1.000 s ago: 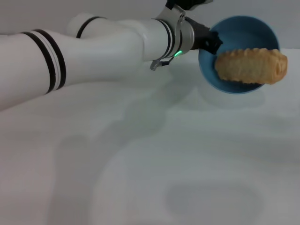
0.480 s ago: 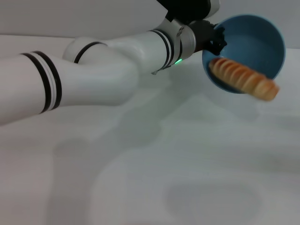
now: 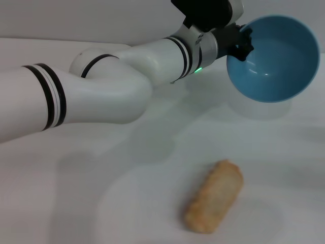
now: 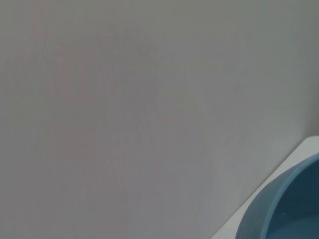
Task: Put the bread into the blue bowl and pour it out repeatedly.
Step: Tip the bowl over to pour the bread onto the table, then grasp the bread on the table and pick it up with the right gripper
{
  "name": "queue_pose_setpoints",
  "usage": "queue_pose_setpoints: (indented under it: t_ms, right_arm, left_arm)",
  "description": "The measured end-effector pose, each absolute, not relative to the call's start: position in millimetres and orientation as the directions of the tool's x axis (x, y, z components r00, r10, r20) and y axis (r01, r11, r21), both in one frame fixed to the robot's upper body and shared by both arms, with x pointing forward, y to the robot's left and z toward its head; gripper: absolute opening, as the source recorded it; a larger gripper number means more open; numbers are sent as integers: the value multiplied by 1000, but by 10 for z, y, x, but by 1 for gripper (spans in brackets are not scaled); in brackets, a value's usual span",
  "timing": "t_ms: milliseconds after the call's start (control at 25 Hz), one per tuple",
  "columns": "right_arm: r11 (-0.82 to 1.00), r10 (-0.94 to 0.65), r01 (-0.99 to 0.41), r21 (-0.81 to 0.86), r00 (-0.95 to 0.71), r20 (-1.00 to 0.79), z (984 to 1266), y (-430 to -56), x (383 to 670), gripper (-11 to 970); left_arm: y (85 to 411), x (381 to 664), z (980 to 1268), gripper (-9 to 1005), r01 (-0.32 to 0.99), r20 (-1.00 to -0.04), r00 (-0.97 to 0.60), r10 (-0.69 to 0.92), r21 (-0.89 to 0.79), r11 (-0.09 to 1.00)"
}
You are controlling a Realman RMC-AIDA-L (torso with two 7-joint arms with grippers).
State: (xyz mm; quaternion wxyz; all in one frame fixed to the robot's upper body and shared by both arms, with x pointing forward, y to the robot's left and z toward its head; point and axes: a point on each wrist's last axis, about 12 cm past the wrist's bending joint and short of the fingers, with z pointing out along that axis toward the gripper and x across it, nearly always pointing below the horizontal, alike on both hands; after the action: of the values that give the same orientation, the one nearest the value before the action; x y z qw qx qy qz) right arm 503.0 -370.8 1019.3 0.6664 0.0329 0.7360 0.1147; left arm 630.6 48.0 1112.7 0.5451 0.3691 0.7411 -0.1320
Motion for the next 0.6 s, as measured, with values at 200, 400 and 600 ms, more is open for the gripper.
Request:
queue_pose_setpoints:
  t_ms: [200, 400, 600]
  right_arm:
    - [929, 294, -148, 339, -260, -920, 10108, -3613, 5075, 554]
    - [836, 340, -218, 504, -514, -787, 10140, -3525, 5140, 555]
    - [747, 327, -252, 615, -667, -670, 10280, -3439, 5151, 555]
  left_arm:
    - [467, 6333, 11175, 0, 688, -905, -168, 391, 176, 704]
    - [569, 6506, 11279, 0, 646, -881, -293, 371, 104, 756]
    - [800, 6686, 11354, 0, 566, -873, -382, 304, 39, 823]
